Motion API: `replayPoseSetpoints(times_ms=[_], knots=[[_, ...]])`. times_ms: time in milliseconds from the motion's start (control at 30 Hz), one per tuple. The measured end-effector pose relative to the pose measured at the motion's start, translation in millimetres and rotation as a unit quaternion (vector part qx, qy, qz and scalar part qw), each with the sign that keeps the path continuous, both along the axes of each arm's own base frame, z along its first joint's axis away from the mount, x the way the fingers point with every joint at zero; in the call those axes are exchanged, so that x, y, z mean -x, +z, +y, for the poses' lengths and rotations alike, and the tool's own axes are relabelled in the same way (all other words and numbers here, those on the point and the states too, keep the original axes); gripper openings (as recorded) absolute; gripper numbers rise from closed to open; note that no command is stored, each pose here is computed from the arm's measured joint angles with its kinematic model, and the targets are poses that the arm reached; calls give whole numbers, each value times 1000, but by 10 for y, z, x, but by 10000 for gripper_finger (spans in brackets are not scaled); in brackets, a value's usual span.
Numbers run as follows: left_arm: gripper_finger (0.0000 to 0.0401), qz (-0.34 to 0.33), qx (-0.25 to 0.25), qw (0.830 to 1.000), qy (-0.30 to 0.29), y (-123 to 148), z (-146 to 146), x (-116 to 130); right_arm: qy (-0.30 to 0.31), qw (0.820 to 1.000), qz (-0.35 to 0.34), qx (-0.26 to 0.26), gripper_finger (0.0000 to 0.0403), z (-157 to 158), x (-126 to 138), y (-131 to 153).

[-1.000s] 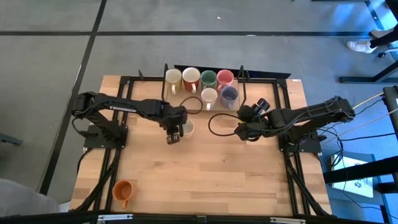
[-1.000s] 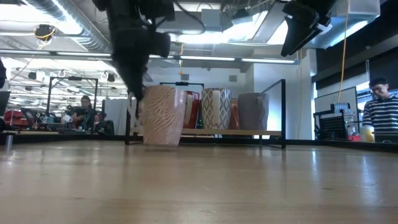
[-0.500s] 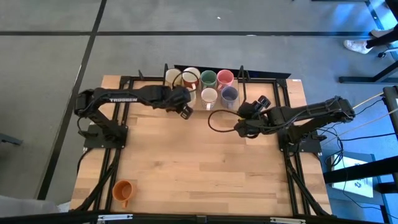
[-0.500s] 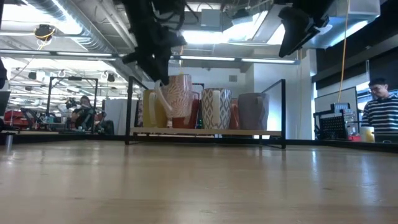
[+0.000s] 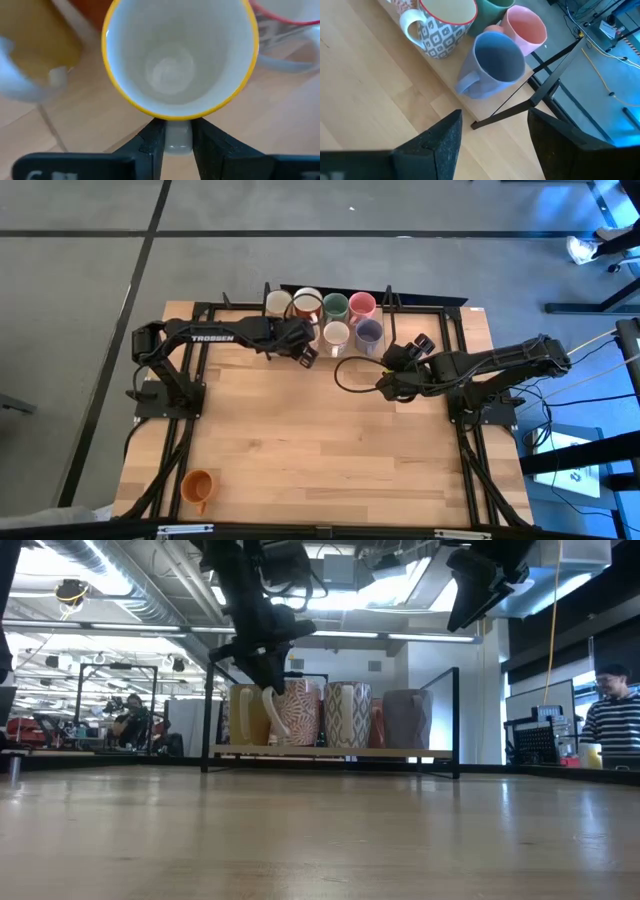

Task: Place coffee mugs
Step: Put the red patterned mug on the shelf

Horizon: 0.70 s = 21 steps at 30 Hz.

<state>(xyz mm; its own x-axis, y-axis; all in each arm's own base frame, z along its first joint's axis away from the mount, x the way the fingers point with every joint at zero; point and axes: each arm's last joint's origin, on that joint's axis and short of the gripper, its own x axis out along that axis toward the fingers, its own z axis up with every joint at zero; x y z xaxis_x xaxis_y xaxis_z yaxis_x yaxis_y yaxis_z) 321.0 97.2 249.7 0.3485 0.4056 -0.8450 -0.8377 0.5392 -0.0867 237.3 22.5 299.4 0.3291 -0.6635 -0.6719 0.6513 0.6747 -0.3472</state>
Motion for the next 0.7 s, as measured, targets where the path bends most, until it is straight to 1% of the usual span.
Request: replayPoseSetpoints(times_ms=[100,200,400,533,700], knots=[[101,-12,12,1000,-6,7,9,-13,-1,1000,-1,-5,214,2,0,-2],[111,-20,25,999,-12,8,13,-20,1,1000,0,-12,214,6,-1,-5],[115,-38,39,998,-24,19,25,-42,1,1000,0,-13,214,6,-1,-5],[116,-34,30,999,-27,19,64,-32,1,1000,-1,-13,214,6,-1,-5],[117,-59,43,997,-34,36,111,-51,1,1000,-1,-13,214,6,-1,-5]])
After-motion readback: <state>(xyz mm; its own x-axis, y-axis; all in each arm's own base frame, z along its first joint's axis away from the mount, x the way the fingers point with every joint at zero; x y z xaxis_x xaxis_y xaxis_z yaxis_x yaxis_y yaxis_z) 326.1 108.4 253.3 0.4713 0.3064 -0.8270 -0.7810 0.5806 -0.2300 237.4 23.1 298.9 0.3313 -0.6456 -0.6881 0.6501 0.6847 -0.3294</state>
